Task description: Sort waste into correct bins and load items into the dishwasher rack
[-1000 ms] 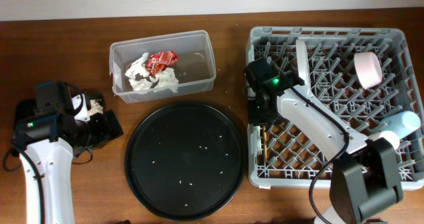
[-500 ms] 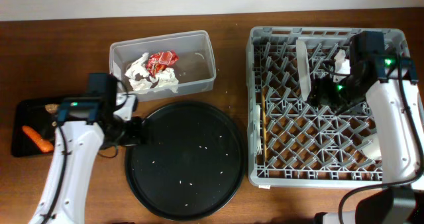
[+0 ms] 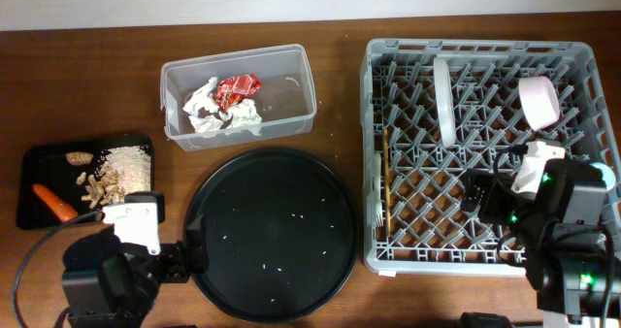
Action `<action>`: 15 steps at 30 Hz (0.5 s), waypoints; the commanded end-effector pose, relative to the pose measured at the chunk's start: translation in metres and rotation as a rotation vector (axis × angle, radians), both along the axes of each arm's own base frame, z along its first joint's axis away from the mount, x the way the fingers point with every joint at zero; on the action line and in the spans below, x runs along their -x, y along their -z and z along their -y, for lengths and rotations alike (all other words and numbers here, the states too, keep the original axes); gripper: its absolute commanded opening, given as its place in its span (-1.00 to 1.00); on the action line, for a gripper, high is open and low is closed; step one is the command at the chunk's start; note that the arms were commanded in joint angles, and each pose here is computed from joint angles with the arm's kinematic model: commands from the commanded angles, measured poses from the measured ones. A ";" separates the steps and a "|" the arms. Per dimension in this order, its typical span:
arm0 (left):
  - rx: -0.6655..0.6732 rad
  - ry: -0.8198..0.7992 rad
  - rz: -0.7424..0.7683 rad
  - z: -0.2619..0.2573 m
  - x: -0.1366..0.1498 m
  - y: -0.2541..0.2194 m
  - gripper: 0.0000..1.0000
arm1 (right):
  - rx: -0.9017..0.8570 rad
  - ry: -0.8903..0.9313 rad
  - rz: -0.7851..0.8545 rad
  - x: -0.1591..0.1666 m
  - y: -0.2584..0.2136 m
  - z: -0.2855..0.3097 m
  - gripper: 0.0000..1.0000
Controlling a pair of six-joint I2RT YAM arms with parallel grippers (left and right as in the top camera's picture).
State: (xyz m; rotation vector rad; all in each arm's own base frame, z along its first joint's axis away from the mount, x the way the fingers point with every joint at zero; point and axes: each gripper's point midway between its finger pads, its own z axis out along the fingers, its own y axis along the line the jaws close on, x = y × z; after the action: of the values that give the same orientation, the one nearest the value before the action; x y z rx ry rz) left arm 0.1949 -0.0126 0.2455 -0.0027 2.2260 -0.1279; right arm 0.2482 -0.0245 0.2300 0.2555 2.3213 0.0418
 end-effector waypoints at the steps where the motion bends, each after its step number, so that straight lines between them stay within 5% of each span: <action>1: -0.003 0.001 -0.004 0.000 0.001 0.002 0.99 | 0.000 0.019 -0.041 -0.003 0.011 0.004 0.97; 9: -0.003 0.001 -0.004 0.000 0.001 0.002 0.99 | -0.013 -0.009 -0.171 -0.016 0.042 -0.002 0.97; 15: -0.003 0.001 -0.004 0.000 0.001 0.002 0.99 | 0.029 -0.014 0.216 0.039 -0.034 -0.009 0.97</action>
State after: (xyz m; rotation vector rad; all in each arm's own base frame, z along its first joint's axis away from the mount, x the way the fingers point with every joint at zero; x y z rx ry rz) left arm 0.1942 -0.0126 0.2445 -0.0032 2.2309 -0.1283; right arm 0.2334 -0.0187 0.2435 0.2267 2.2586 0.0462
